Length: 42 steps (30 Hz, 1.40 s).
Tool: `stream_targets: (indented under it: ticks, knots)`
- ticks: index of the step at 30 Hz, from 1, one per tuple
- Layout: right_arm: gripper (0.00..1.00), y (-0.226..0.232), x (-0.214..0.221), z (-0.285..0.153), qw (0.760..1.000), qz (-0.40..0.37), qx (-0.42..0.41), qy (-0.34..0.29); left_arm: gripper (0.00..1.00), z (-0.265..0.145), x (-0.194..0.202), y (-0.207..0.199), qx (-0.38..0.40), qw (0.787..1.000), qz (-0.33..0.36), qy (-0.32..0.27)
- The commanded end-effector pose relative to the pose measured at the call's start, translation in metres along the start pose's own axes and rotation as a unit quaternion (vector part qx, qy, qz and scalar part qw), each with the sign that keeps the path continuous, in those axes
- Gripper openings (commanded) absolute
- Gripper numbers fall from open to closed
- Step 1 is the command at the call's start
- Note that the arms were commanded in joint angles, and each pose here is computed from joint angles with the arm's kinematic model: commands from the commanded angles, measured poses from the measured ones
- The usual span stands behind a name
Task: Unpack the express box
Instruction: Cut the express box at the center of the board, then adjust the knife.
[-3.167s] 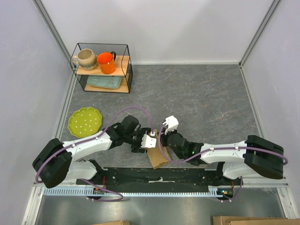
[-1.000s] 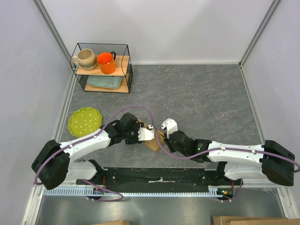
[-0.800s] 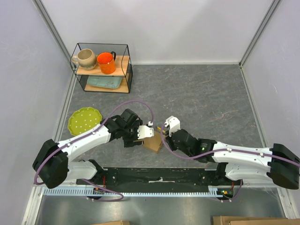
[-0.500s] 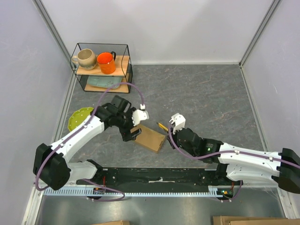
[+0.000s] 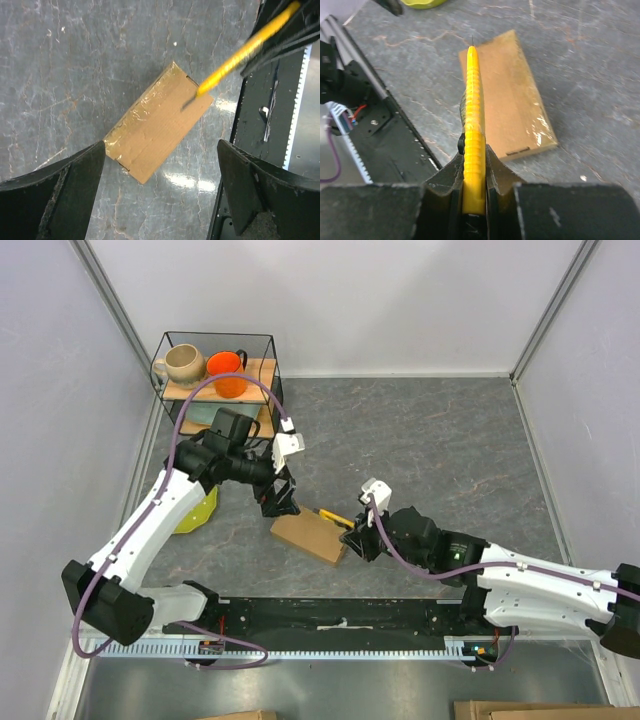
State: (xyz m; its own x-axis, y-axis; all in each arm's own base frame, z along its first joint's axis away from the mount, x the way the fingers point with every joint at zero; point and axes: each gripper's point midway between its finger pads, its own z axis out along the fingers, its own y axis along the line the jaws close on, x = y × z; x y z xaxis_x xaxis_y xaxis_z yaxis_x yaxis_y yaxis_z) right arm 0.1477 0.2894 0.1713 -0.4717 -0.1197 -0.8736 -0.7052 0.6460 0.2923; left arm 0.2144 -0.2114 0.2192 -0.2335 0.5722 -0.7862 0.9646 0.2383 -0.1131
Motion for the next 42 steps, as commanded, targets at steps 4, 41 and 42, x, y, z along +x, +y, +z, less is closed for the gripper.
stream_targets:
  ticks: [4, 41, 42]
  knots:
    - [0.0, 0.058, -0.052, -0.001, 0.992, -0.008, -0.12, -0.036, 0.99, -0.001, -0.01, -0.031, 0.07, 0.997, 0.038, 0.009]
    - [0.86, 0.04, -0.14, -0.039, 0.962, 0.044, -0.129, -0.237, 0.02, -0.027, -0.069, -0.054, 0.213, 0.964, -0.11, -0.112]
    - [0.88, 0.041, -0.143, -0.045, 0.958, 0.047, -0.136, -0.248, 0.02, -0.029, -0.074, -0.052, 0.217, 0.962, -0.115, -0.117]
